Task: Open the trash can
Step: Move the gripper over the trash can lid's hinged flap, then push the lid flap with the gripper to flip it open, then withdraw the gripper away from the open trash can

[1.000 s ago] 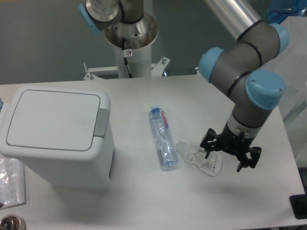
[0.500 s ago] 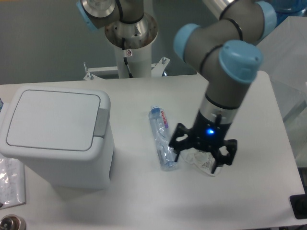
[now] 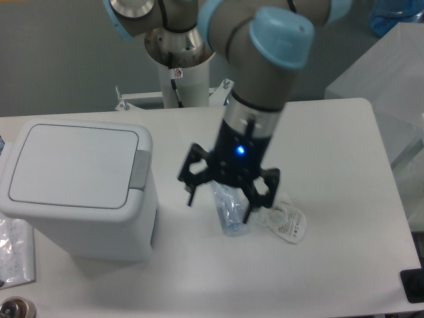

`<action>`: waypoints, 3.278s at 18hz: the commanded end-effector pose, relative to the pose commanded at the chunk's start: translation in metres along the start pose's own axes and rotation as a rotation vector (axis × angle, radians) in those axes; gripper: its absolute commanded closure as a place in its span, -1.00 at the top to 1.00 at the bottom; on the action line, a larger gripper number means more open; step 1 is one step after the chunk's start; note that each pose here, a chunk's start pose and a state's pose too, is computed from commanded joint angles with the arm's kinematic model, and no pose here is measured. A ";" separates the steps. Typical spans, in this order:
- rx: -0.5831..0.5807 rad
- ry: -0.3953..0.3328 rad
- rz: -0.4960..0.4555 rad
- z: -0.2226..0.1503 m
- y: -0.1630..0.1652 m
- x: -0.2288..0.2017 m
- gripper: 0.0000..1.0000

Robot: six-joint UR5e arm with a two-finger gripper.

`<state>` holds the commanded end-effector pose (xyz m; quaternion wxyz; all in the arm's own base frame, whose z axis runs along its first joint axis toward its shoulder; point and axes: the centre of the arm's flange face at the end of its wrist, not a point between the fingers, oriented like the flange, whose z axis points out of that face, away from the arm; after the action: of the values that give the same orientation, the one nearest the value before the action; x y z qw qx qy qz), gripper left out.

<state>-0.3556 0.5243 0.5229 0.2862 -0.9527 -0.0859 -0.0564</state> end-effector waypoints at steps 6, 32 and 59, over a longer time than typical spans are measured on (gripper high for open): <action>-0.051 0.035 0.001 0.027 0.020 0.027 1.00; -0.081 0.058 0.000 0.045 0.034 0.036 1.00; -0.168 -0.116 0.239 0.080 0.126 -0.232 1.00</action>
<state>-0.5535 0.4347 0.3527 0.2046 -0.9784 0.0169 0.0261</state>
